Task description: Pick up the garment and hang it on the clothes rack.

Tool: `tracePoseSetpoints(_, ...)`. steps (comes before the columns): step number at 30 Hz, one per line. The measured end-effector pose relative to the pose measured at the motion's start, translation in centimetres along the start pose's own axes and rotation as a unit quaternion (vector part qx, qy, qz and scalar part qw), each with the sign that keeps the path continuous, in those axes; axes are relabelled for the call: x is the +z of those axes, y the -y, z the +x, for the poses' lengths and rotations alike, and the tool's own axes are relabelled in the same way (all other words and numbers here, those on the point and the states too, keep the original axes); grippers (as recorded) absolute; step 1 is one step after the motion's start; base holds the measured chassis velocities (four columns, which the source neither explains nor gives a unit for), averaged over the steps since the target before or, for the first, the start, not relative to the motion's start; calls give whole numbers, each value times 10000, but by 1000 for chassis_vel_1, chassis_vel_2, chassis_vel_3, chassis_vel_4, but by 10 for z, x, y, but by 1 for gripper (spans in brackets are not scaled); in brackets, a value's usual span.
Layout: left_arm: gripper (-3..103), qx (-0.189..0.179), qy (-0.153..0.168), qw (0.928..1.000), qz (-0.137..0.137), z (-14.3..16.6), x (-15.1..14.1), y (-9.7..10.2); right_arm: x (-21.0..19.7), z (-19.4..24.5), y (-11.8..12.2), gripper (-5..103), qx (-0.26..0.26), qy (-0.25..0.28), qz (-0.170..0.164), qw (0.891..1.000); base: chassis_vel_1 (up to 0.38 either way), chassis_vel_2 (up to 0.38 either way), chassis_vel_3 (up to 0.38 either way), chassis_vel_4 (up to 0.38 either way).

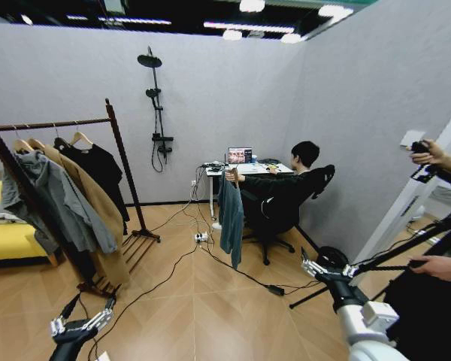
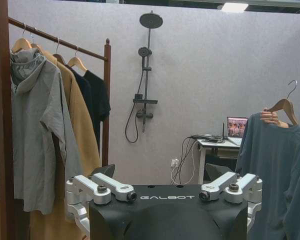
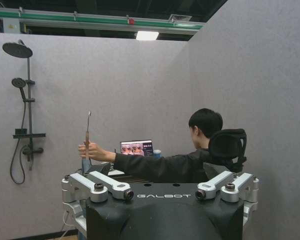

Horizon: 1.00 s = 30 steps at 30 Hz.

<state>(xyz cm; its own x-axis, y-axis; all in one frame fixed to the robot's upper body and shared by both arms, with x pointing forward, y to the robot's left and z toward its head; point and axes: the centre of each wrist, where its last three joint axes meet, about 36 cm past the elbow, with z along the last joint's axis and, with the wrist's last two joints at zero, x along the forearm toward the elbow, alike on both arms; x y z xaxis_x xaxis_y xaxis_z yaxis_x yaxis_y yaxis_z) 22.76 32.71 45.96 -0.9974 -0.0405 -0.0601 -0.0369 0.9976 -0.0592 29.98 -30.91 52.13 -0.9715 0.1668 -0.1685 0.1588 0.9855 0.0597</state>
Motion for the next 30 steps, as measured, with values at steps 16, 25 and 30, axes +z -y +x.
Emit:
tracePoseSetpoints(16,100,0,0,10000,0,0,0,0,7,-2,-1,100,-544,22,62,9985,-41,42,51,-40)
tracePoseSetpoints(25,100,0,0,10000,0,0,0,0,8,-2,-2,100,-680,113,57,9976,-215,215,216,-209)
tracePoseSetpoints(30,100,0,0,10000,0,0,0,0,10,-3,-2,100,-802,190,49,9966,-286,287,274,-291)
